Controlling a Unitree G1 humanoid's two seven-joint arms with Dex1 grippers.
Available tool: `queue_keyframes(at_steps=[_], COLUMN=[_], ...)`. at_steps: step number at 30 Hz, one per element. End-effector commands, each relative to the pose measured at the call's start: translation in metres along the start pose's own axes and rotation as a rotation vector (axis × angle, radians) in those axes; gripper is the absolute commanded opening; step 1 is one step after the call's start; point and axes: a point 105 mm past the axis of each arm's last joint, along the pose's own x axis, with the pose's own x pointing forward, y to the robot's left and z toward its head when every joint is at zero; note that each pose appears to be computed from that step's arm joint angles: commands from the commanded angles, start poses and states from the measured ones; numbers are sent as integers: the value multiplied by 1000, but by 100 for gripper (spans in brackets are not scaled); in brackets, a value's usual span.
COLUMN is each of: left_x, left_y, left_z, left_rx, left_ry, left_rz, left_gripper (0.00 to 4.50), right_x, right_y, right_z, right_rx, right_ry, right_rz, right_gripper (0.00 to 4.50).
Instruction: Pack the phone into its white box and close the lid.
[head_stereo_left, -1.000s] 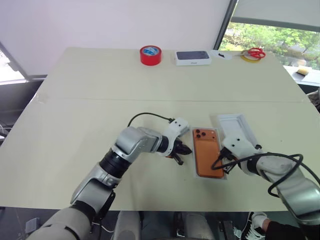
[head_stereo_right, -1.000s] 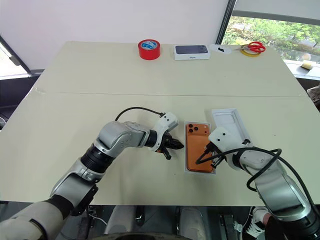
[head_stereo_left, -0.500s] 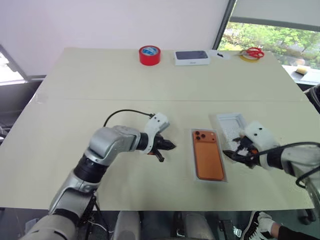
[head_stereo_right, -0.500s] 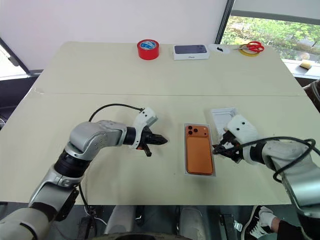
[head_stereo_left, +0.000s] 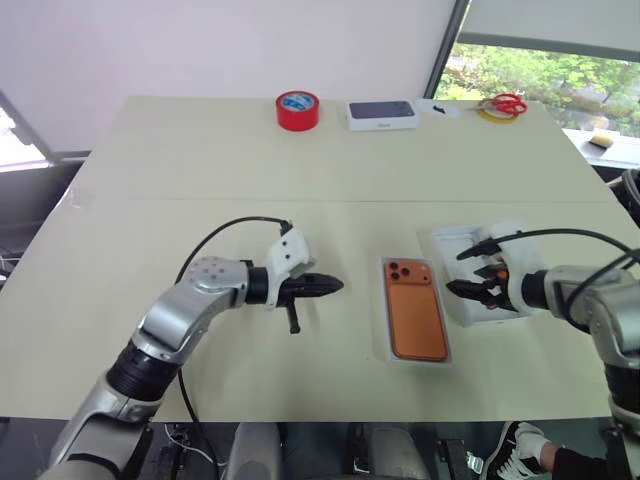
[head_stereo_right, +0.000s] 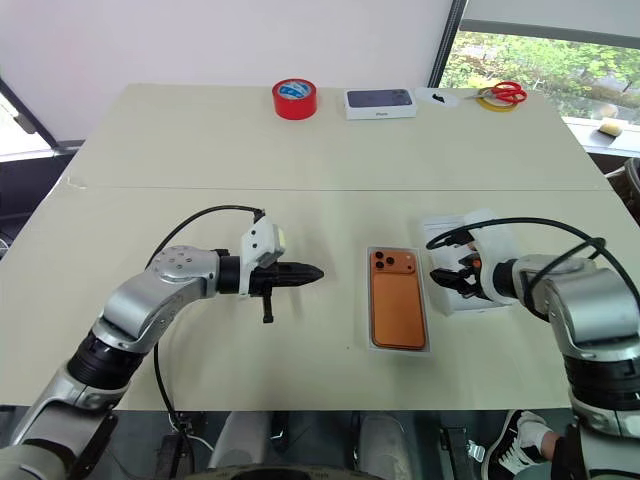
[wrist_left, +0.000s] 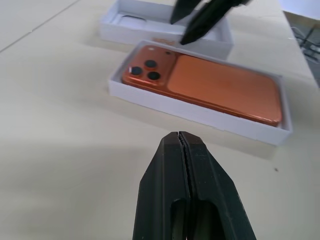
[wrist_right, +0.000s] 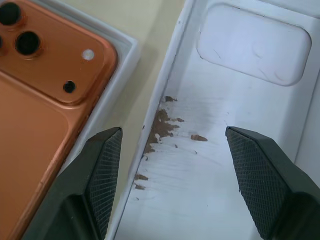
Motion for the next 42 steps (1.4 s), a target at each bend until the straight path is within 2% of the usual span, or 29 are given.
queue_keyframes(at_steps=[1, 2, 5, 9, 10, 15, 19, 23, 27, 30, 33, 38, 42], left_x=[-1, -1, -3, -6, -6, -9, -16, -29, -37, -38, -38, -31, -24], left_y=[-10, -11, -9, -5, -4, 1, 10, 31, 47, 50, 52, 51, 46], left_z=[9, 9, 9, 5, 5, 1, -1, 0, 3, 5, 9, 11, 10], left_rx=[105, 116, 139, 150, 151, 141, 139, 75, 45, 55, 62, 64, 64], left_ry=[-13, -13, -24, -10, -9, -8, -8, -46, -78, -78, -92, -105, -104], left_rz=[-42, -45, -28, 1, 5, 40, 94, 189, 250, 255, 257, 243, 217], left_gripper=[0, 0, 0, 0, 0, 0, 0, 0, 0, 0, 0, 0, 0], right_x=[2, 3, 5, 2, 2, -7, -24, -49, -64, -65, -63, -44, -40], right_y=[-2, -2, -2, -4, -4, -8, -14, 11, 52, 85, 125, 186, 198], right_z=[10, 11, 14, 16, 17, 20, 51, 99, 120, 124, 117, 90, 69], right_rx=[21, 30, 67, 81, 83, 127, 266, 336, 348, 420, 592, 856, 937], right_ry=[-8, -6, 6, 11, 11, -10, -195, -458, -583, -616, -562, -434, -349], right_rz=[-28, -32, -39, -57, -58, -84, -21, 261, 540, 679, 781, 771, 712], right_gripper=[344, 344, 261, 44, 4, 4, 4, 4, 4, 4, 4, 4, 4])
